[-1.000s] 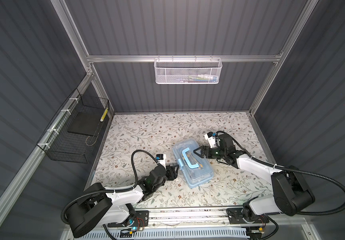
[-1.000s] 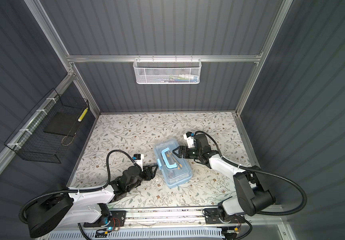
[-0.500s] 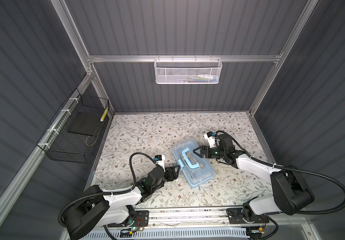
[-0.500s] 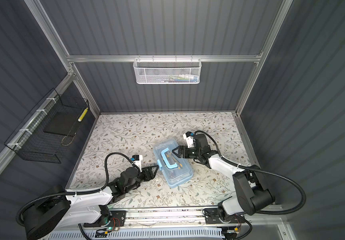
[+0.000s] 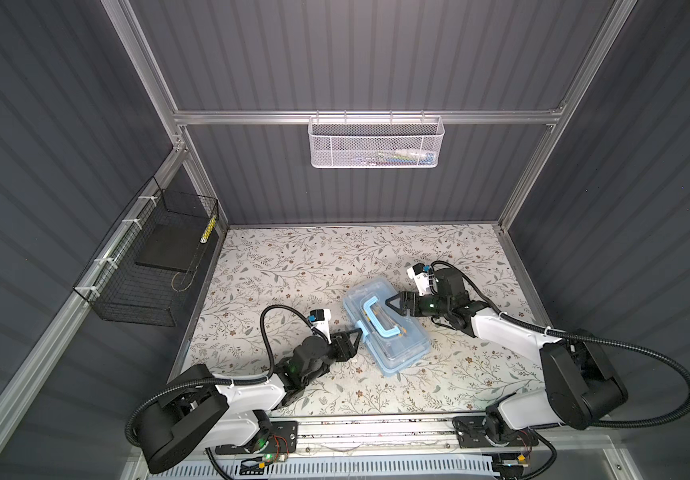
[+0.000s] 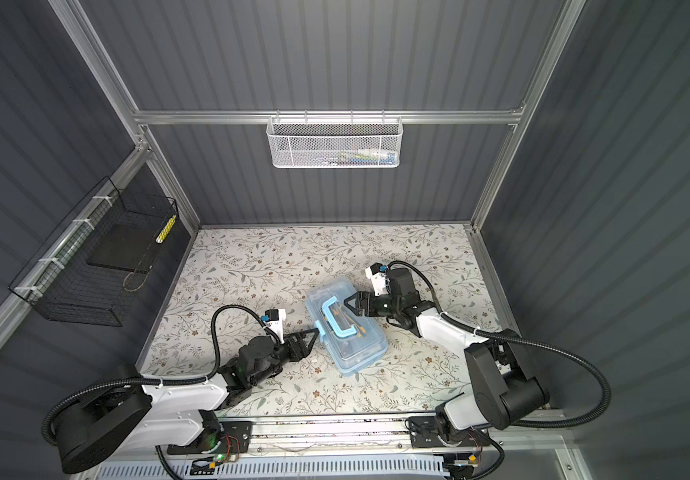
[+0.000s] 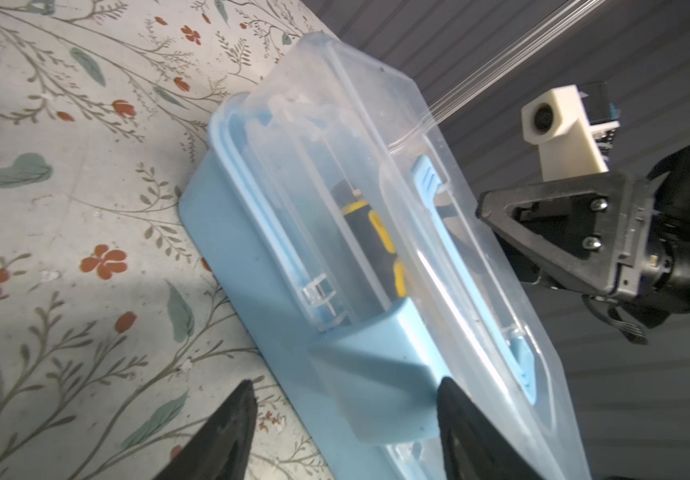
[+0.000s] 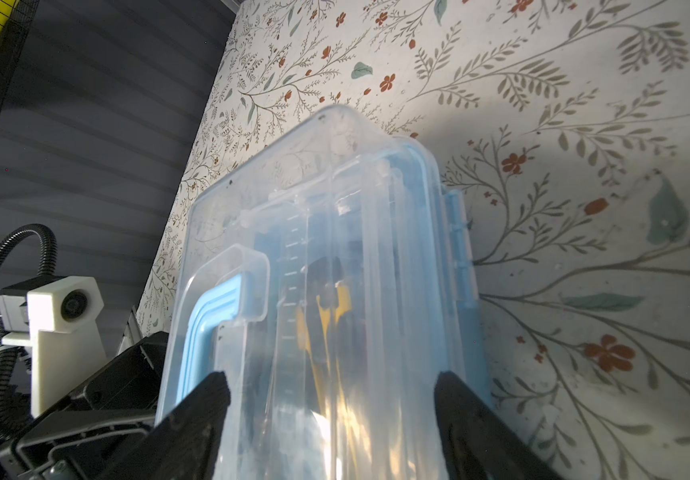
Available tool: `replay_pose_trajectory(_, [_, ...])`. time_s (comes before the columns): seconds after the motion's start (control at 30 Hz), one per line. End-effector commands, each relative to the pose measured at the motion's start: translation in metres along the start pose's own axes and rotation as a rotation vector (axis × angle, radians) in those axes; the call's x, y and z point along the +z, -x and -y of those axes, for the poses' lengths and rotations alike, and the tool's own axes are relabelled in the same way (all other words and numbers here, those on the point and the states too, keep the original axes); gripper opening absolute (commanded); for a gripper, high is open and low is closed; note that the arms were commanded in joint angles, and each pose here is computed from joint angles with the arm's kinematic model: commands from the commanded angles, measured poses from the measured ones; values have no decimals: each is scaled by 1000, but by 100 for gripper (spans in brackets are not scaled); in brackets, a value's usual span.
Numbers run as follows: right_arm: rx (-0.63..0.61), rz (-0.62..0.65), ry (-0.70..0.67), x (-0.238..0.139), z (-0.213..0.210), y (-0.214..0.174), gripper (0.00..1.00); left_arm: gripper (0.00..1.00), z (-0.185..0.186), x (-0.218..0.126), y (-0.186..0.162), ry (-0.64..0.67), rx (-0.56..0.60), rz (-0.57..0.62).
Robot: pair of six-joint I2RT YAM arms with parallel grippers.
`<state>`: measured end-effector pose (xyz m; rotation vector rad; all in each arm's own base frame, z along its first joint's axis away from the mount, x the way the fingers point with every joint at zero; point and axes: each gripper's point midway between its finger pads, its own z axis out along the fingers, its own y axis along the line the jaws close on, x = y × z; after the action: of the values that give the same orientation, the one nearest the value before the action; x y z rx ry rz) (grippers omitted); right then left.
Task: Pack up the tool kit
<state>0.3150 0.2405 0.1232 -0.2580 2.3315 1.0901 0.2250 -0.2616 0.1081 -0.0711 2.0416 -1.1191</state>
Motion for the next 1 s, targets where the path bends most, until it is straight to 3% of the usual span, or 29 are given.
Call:
replay_pose_trajectory(0.0, [42,-118,40,8,-5,-34,79,69,16,2,-2,-64,2,-20])
replay_pose_trajectory(0.37, [46,-111,45,12,-4,-35,78,62,17,11,-10,-64,1,-64])
replay_pose_trajectory(0.6, [45,-109,49,12,-5,-34,78,65,8,11,-11,-24,-5,-63])
replay_pose_trajectory(0.83, [46,-114,49,12,-5,-35,78,49,10,12,-10,-32,5,-65])
replay_pose_trajectory(0.97, [44,-115,45,12,-5,-35,78,45,9,9,-9,-22,10,-65])
